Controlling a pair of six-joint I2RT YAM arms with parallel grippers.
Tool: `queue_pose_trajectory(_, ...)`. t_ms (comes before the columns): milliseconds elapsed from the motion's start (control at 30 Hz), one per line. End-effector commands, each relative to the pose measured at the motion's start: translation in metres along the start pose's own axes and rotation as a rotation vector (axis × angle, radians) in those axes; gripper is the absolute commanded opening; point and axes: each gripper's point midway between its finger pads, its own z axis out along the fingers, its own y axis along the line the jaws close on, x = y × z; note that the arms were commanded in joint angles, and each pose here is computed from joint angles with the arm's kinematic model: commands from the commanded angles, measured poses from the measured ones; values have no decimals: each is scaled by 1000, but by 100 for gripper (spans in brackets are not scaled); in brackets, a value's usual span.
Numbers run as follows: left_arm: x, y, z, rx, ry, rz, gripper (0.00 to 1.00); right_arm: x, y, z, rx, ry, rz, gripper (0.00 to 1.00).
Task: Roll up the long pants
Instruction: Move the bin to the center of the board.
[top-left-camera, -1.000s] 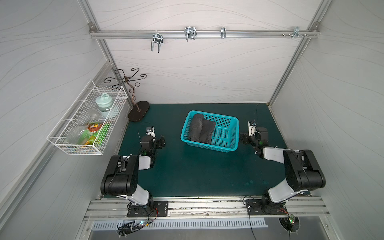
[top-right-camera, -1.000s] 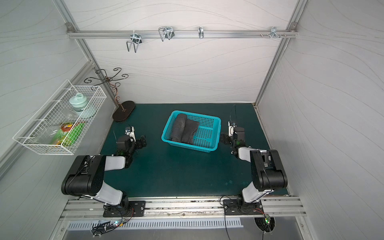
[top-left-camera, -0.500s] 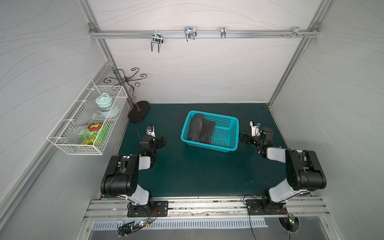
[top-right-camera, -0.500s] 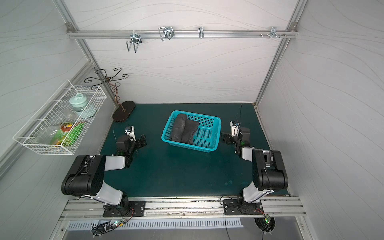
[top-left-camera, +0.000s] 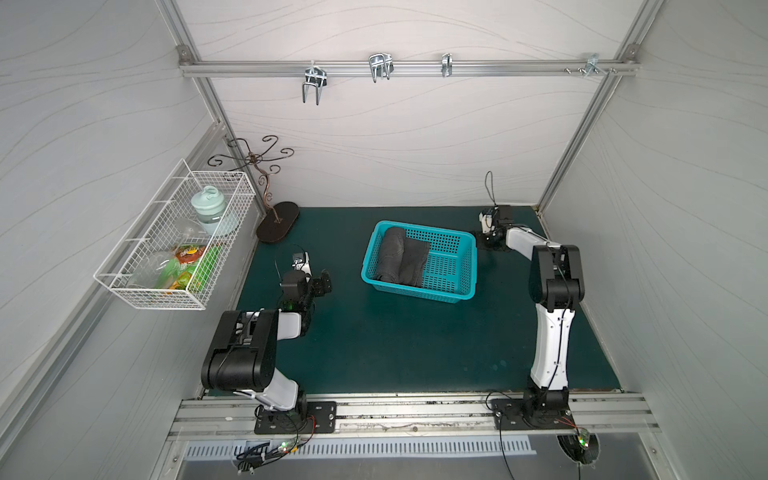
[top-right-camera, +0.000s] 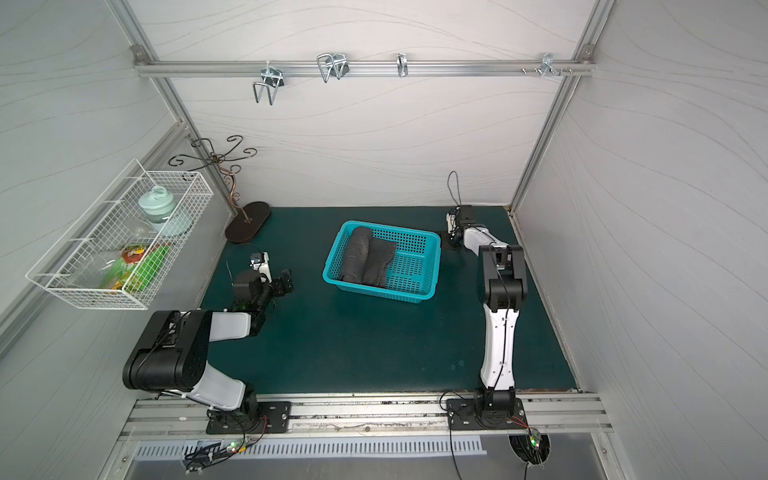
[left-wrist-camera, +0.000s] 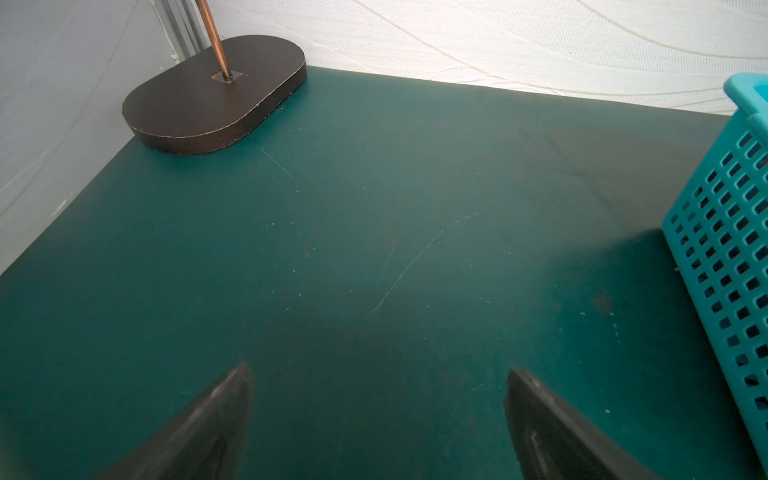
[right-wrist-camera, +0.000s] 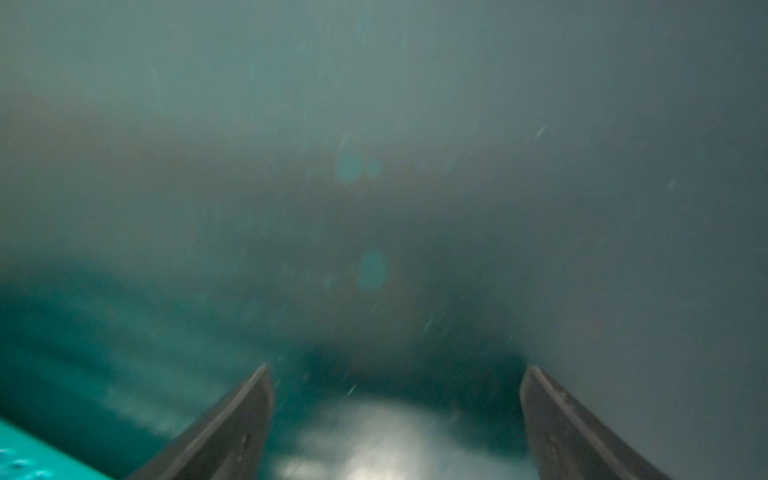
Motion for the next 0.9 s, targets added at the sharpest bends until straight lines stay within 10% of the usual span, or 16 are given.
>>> queue_pose_trajectory(0,-15,-2,1,6,-56,9,99,114,-1,7,69,403,22,99)
queue_pose_trajectory(400,-15,-2,1,6,-55,7,99,112,-1,3,81,383,12,99)
queue_pose_trajectory(733,-15,-2,1,6,-57,6,99,86,-21,-66,72,-72,78,99)
queue_pose_trajectory(867,-15,-1,1,6,-56,7,99,91,-45,-66,159,-44,173,99)
